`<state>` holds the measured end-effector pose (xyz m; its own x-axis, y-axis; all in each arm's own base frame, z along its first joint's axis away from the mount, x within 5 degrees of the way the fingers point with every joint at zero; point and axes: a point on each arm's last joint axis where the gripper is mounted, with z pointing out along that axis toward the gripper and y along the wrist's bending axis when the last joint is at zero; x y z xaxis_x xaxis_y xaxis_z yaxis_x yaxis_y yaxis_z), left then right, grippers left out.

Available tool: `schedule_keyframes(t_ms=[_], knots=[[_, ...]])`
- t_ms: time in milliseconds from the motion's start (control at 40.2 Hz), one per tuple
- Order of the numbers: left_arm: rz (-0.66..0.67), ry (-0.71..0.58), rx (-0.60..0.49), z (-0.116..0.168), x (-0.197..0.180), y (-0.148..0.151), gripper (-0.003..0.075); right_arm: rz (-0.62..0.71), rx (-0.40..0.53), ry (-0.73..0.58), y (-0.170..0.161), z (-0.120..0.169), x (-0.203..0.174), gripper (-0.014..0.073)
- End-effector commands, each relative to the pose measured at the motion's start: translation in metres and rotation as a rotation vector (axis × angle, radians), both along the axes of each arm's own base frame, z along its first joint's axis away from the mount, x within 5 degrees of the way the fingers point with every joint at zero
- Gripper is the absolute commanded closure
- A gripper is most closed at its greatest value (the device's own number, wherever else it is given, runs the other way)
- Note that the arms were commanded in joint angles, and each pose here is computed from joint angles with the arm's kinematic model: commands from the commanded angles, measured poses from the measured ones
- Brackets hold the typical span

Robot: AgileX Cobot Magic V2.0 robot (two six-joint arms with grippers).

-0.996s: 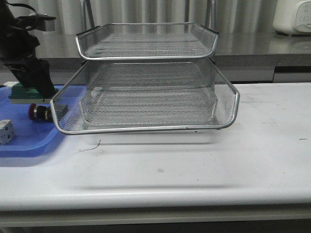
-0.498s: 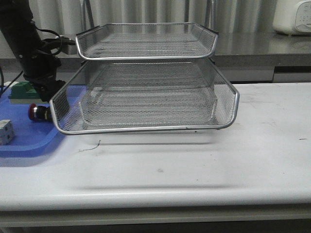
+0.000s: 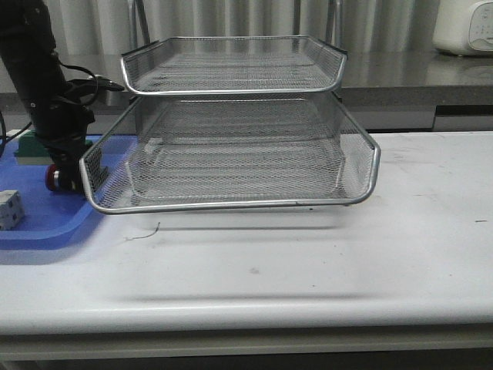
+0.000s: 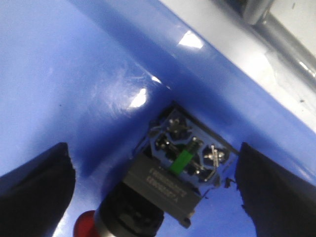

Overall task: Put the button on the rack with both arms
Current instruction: 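Lower the left gripper onto the red push button and grasp it, then lift the red button and carry it over the pulled-out tier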

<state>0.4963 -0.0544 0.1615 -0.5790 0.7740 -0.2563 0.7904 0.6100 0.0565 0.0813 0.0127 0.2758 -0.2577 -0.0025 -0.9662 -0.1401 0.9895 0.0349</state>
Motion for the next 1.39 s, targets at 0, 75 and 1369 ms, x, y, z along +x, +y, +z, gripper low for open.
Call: schedule_keyframes(t_ms=[0,75,1369], knots=[[0.018,-0.104,-0.028,0.044,0.000,-0.001,0.0091,-0.015,0.008,-0.094,-0.001,0.015,0.002,0.0656],[0.018,-0.104,-0.028,0.044,0.000,-0.001,0.0102,-0.015,0.008,-0.094,-0.001,0.015,0.002,0.0656],[0.260,-0.110,-0.103,0.113,-0.007,0.050,0.0541,-0.015,0.008,-0.094,-0.001,0.015,0.002,0.0656]])
